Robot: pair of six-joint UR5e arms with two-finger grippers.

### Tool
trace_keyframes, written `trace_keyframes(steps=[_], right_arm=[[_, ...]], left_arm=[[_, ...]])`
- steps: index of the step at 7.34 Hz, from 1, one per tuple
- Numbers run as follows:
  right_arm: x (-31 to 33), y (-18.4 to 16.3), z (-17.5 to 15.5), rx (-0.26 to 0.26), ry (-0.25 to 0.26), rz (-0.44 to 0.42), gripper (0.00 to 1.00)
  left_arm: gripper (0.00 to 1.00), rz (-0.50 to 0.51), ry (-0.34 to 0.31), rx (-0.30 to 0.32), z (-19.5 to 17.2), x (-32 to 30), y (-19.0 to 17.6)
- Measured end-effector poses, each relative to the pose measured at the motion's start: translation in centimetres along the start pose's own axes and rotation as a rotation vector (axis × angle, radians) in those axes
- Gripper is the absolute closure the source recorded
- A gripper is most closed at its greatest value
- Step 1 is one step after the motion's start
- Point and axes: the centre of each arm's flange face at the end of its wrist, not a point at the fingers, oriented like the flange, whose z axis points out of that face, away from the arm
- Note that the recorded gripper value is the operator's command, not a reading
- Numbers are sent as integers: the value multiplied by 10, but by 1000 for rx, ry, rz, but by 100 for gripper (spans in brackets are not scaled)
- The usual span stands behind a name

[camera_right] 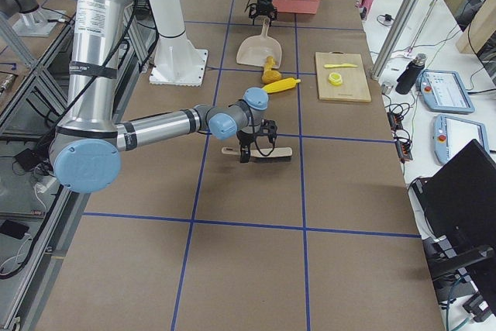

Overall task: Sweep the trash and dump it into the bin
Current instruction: 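Grasp the dustpan handle with the left gripper while the right gripper grasps the brush handle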

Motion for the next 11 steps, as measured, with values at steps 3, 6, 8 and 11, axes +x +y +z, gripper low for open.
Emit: trace_keyframes(steps=[3, 6, 8, 11], right_arm=[[-4, 3, -1, -11, -14, 24, 100], [-8, 6, -11, -4, -32, 12, 100], [0, -1, -44, 29, -78, 41, 100], [-14, -22, -87, 86, -85, 56, 100]], left_arm=[[3, -5, 29, 34, 5, 5, 8], [3, -6, 58, 50, 7, 10, 15], [3, -27, 70, 63, 8, 14, 15], [3, -69, 77, 103, 9, 22, 11]])
